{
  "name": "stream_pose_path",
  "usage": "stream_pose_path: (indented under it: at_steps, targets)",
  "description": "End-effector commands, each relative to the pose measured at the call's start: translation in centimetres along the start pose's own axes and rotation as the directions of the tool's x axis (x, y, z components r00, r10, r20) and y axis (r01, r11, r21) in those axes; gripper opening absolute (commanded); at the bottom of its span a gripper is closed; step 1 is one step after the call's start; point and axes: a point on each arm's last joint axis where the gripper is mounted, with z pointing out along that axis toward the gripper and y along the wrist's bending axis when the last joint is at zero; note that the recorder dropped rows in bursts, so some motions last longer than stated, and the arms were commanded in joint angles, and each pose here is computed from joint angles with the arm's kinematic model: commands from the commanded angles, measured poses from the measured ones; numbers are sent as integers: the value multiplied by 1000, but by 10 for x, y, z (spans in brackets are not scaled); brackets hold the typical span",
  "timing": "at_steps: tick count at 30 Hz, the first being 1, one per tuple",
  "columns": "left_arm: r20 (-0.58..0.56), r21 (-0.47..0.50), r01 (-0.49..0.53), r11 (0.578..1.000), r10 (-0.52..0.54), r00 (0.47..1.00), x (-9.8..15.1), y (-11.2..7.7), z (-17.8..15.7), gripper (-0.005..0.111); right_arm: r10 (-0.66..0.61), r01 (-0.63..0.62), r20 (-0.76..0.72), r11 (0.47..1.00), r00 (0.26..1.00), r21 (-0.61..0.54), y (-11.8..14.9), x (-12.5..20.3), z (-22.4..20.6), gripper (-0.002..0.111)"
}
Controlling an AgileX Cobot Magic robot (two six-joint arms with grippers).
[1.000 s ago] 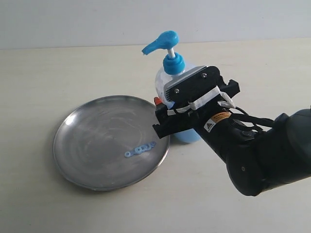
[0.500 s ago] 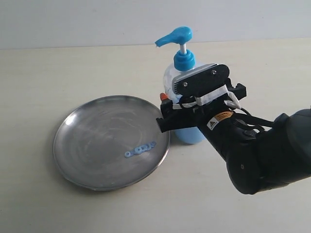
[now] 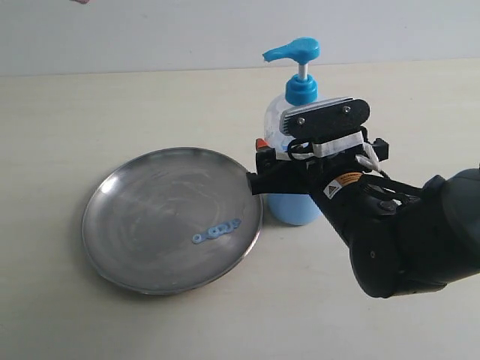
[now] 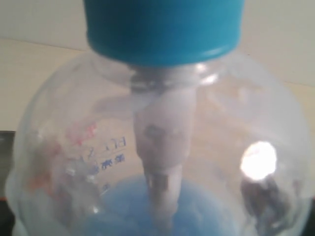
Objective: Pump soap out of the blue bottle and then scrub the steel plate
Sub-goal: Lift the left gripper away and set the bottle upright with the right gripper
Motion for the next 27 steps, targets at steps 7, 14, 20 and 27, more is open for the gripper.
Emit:
stream_pose_path:
  at_steps: [7,14,20,27]
  targets:
    - [-5,3,7,1000,-7,1000,35,-2,8,0,52,-54,67,998,996,30,-1,-8,1,2]
    - [-13,13,2,1000,-2,1000,50,-5,23,0,14,-17,66,999,998,31,-1,-9,1,41]
    - [15,21,1,1000,-2,1000,53,-7,28,0,10,-13,78,999,997,34,-1,-10,1,85]
    - [39,24,-2,1000,1,999,51,-7,28,0,1,-4,79,999,997,36,-2,-10,1,102]
